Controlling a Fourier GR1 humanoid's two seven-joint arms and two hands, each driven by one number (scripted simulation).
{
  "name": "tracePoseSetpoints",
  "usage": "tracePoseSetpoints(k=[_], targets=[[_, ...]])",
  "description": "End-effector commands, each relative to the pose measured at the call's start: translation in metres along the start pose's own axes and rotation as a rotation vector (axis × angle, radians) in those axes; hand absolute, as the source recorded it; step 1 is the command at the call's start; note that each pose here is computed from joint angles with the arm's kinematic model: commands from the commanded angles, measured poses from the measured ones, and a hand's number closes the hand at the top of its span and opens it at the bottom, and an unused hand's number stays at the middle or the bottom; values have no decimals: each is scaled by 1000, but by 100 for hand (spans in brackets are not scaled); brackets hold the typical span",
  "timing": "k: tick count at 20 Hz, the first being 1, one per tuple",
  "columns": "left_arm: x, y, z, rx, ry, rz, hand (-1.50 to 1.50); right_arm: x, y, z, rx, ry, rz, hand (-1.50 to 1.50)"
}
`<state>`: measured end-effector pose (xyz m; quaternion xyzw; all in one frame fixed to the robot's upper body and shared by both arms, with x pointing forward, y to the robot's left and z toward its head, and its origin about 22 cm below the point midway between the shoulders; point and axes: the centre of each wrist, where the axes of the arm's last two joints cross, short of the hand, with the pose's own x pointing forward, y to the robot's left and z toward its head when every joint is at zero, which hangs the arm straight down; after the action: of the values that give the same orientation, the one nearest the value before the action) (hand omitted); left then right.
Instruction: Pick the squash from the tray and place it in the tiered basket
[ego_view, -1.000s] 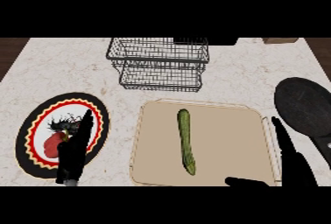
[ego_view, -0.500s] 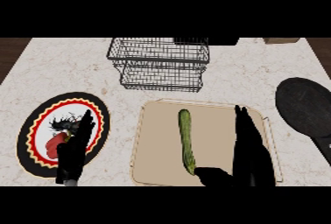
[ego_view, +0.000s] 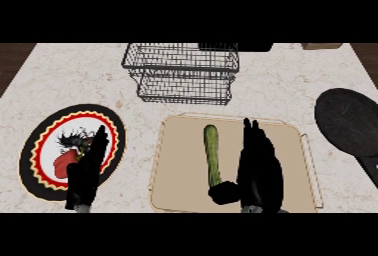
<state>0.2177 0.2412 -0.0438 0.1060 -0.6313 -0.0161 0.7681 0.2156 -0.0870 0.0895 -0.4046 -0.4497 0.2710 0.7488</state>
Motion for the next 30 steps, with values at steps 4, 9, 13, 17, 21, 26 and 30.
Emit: tracePoseSetpoints(k=[4, 9, 13, 17, 21, 26, 30], targets=[[-5, -2, 1, 2, 61, -18, 0, 27, 4, -24, 59, 195, 40, -150], [-5, 0, 1, 10, 61, -8, 0, 19, 16, -17, 131, 247, 146, -150], [-17, -8, 12, -6, 70, -18, 0, 20, 21, -30, 175, 283, 169, -150], [-4, 6, -3, 11, 60, -11, 0, 25, 26, -37, 203, 289, 165, -150], [-13, 12, 2, 24, 62, -12, 0, 24, 28, -34, 226, 285, 137, -150], [-5, -2, -2, 17, 60, -21, 0, 32, 23, -55, 261, 323, 171, -150], [2, 10, -5, 12, 58, -3, 0, 24, 37, -61, 302, 372, 151, -150]])
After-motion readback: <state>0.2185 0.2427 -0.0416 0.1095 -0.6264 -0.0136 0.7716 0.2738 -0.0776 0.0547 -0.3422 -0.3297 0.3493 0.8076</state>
